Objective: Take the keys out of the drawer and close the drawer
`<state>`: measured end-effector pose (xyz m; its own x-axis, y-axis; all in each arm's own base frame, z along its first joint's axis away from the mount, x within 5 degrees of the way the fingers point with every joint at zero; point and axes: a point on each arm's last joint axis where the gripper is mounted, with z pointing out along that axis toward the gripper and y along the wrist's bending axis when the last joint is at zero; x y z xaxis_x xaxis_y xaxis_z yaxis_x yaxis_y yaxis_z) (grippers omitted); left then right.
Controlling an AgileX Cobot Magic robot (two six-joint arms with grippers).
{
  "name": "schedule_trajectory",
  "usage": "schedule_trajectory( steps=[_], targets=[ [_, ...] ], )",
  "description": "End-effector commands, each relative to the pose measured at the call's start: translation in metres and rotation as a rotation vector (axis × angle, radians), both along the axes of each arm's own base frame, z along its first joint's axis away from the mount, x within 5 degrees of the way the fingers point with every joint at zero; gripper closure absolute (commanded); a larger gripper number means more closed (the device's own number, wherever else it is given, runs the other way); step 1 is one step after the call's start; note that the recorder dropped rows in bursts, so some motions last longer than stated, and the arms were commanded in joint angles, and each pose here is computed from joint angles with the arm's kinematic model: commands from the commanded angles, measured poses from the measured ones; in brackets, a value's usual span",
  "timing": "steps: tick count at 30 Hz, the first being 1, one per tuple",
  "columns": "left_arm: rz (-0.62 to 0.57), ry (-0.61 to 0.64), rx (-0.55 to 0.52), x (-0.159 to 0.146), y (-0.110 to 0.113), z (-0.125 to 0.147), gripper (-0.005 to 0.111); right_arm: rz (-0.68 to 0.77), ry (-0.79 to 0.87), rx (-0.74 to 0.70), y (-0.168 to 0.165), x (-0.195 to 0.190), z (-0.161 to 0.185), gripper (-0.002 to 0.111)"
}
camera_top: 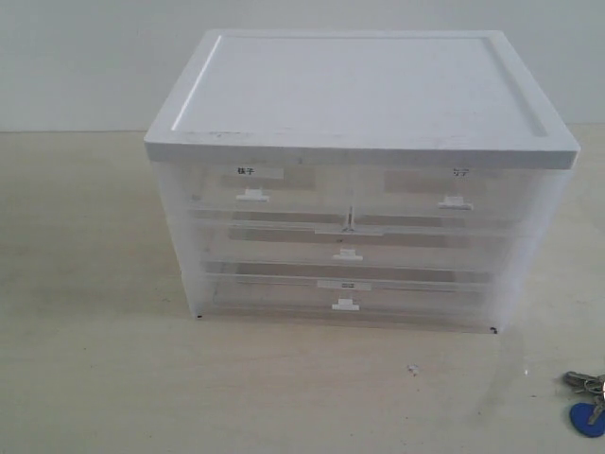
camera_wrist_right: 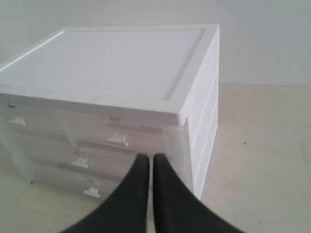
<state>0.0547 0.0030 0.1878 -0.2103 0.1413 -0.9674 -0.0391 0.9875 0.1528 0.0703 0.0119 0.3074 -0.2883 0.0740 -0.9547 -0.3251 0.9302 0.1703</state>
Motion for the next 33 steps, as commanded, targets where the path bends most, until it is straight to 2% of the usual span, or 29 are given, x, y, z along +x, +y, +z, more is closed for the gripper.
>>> schedule_trajectory(
  steps=[1,4,6,10,13,16,21,23,27,32,33],
  targets=[
    [0.005,0.003,-0.014,0.0,0.0,-0.001,0.102,-0.014,-0.058,-0.036,-0.006,-0.001,0.0,0.108],
    [0.005,0.003,-0.014,0.0,0.0,-0.001,0.102,0.049,-0.111,-0.005,-0.005,-0.005,-0.01,0.108],
    [0.005,0.003,-0.014,0.0,0.0,-0.001,0.102,0.164,-0.21,0.048,-0.001,-0.013,-0.018,0.108],
    [0.005,0.003,-0.014,0.0,0.0,-0.001,0.102,0.273,-0.376,0.159,0.002,-0.03,-0.024,0.108],
    [0.005,0.003,-0.014,0.0,0.0,-0.001,0.102,0.277,-0.43,0.214,0.009,-0.036,-0.031,0.108],
    [0.005,0.003,-0.014,0.0,0.0,-0.001,0.102,0.19,-0.452,0.394,0.011,-0.039,-0.025,0.108],
    [0.005,0.003,-0.014,0.0,0.0,-0.001,0.102,0.122,-0.719,0.705,0.007,-0.046,-0.018,0.108],
    [0.005,0.003,-0.014,0.0,0.0,-0.001,0.102,0.108,-0.801,0.657,0.008,-0.046,-0.027,0.108],
    [0.005,0.003,-0.014,0.0,0.0,-0.001,0.102,0.063,-0.857,0.532,0.008,-0.043,-0.04,0.108],
    [0.005,0.003,-0.014,0.0,0.0,-0.001,0.102,-0.09,-0.678,0.299,0.004,-0.027,-0.059,0.108],
    [0.005,0.003,-0.014,0.0,0.0,-0.001,0.102,-0.125,-0.635,0.19,0.003,-0.024,-0.065,0.108]
  ],
)
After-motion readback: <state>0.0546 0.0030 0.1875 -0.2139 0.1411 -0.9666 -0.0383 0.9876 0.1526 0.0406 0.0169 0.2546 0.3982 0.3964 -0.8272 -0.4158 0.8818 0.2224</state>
